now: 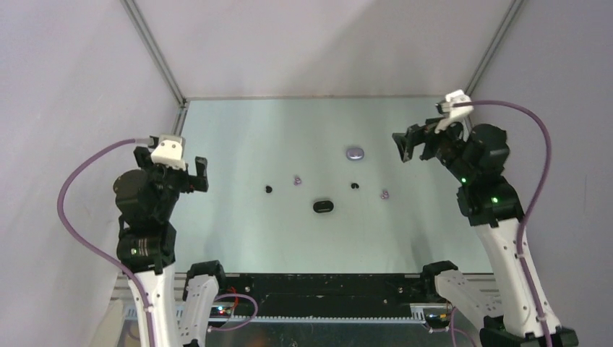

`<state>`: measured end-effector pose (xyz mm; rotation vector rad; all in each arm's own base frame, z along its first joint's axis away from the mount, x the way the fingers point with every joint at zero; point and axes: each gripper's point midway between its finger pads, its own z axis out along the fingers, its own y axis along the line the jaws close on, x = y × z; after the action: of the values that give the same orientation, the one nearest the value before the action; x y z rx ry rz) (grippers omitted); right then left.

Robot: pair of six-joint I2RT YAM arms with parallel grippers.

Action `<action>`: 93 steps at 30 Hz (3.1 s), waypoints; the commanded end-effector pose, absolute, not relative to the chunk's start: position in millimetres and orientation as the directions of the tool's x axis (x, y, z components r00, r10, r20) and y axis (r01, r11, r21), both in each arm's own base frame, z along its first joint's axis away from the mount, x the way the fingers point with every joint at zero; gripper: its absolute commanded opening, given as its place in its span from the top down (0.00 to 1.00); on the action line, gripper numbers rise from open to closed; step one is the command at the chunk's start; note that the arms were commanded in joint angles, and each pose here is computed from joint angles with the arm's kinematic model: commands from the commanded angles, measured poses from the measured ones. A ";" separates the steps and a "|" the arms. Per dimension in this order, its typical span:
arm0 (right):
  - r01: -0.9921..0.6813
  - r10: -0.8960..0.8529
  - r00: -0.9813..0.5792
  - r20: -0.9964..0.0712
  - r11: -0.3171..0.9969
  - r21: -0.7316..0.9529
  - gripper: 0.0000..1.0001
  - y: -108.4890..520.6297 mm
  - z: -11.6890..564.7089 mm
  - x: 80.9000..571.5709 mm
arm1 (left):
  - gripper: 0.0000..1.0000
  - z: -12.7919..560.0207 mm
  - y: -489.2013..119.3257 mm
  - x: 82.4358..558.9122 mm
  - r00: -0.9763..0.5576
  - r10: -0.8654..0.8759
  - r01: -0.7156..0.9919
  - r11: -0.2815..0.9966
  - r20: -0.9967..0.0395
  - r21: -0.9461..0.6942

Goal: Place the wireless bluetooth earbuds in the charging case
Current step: Move the charging case to the center of the board.

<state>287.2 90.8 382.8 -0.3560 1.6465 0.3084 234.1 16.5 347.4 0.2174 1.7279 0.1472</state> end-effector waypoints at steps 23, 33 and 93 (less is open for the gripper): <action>-0.475 -0.296 -0.740 -0.603 0.866 0.158 0.14 188.3 135.9 499.7 | 0.01 304.0 -20.6 231.8 -0.100 0.257 0.286 0.933 -0.961 0.219; -0.477 -0.281 -0.815 -0.507 0.822 0.311 0.15 204.7 82.1 489.4 | 0.01 301.4 -19.1 232.8 -0.103 0.258 0.283 0.933 -0.961 0.221; -0.359 -0.158 -0.919 -0.360 0.713 0.603 0.43 198.1 51.6 469.9 | 0.01 295.6 -16.4 237.3 -0.121 0.249 0.283 0.937 -0.961 0.207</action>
<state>463.0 182.1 51.7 -0.4255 2.6469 1.0041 233.3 -19.9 292.3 0.3972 1.7261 -0.0532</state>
